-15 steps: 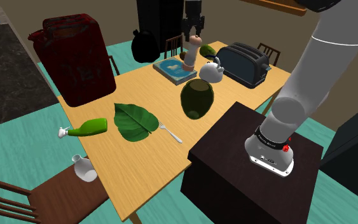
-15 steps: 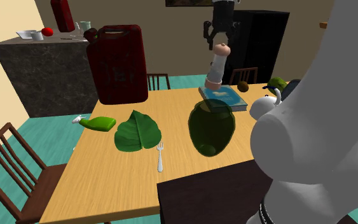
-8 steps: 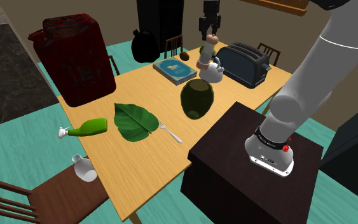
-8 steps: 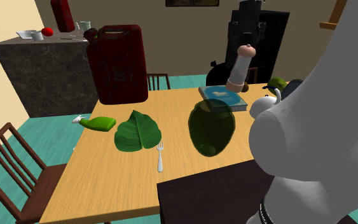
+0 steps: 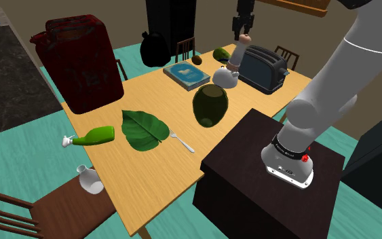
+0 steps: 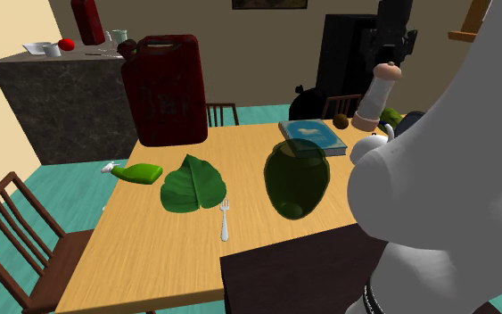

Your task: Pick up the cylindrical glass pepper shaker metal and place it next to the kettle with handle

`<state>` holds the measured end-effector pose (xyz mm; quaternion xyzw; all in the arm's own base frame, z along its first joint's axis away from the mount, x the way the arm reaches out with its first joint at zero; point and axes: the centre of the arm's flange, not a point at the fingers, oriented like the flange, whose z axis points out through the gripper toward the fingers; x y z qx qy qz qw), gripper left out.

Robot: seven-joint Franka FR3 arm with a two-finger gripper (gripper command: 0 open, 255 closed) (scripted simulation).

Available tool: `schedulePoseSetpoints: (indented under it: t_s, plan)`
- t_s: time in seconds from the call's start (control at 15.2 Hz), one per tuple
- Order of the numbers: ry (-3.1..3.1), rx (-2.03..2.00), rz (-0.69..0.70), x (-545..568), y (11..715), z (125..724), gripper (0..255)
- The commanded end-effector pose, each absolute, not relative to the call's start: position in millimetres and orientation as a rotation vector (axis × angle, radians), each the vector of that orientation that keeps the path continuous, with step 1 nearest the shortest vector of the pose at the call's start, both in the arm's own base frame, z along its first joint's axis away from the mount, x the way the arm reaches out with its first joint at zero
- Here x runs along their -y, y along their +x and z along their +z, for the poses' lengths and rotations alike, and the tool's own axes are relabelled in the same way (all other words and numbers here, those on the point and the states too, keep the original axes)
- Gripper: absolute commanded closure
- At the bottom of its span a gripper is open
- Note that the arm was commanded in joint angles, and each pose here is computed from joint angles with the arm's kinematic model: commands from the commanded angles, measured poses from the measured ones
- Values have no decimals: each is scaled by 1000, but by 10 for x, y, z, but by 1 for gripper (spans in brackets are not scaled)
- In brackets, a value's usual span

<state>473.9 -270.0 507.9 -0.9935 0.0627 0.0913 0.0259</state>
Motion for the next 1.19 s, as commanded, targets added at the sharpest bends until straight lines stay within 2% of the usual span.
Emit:
schedulePoseSetpoints:
  t_s: [0.0,0.86,1.12]
  plan:
    - [-3070,-191,283,2929,4588,5069,255]
    - [-3070,-191,283,4408,3719,5105,255]
    - [-3070,-191,283,4499,3666,4949,255]
